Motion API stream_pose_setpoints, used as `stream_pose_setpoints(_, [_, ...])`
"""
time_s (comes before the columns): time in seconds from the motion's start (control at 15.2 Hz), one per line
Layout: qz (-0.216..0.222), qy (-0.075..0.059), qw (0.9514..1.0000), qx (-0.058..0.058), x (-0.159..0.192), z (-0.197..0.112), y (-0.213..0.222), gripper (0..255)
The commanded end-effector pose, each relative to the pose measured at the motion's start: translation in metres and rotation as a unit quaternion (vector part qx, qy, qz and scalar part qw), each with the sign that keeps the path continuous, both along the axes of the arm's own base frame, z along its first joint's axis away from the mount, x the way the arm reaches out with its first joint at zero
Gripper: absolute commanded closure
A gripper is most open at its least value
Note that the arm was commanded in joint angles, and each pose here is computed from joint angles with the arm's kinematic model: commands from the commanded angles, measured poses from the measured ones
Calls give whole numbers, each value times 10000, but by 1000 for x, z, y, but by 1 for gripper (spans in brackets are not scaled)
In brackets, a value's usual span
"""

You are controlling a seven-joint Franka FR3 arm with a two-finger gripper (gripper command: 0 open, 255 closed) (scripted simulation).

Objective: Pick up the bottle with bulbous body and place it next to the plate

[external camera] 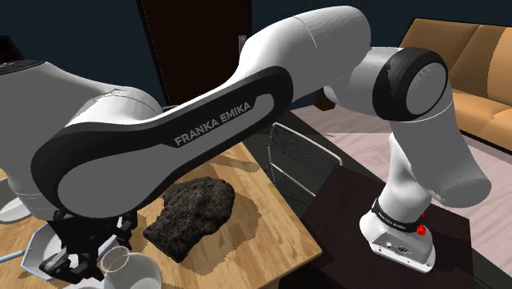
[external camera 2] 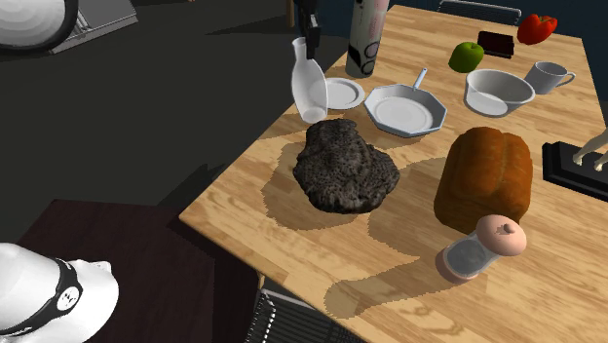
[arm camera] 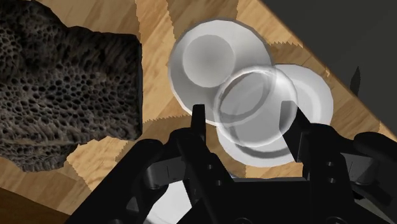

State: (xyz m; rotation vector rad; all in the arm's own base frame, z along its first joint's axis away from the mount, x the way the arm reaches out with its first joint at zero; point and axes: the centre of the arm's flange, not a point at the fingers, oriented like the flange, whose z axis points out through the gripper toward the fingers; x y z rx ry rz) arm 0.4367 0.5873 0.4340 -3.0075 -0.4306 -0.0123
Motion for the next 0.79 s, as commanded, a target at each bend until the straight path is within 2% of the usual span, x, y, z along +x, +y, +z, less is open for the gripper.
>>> stream_pose_setpoints(0.0, [4, 12, 10000, -8, 0, -2, 0, 255])
stream_pose_setpoints(0.07, [4, 12, 10000, -8, 0, -2, 0, 0])
stream_pose_setpoints(0.4, [4, 12, 10000, -8, 0, -2, 0, 0])
stream_pose_setpoints(0.66, [4, 12, 10000, -8, 0, 48, -5, 0])
stream_pose_setpoints(0.73, [4, 12, 10000, -8, 0, 48, -5, 0])
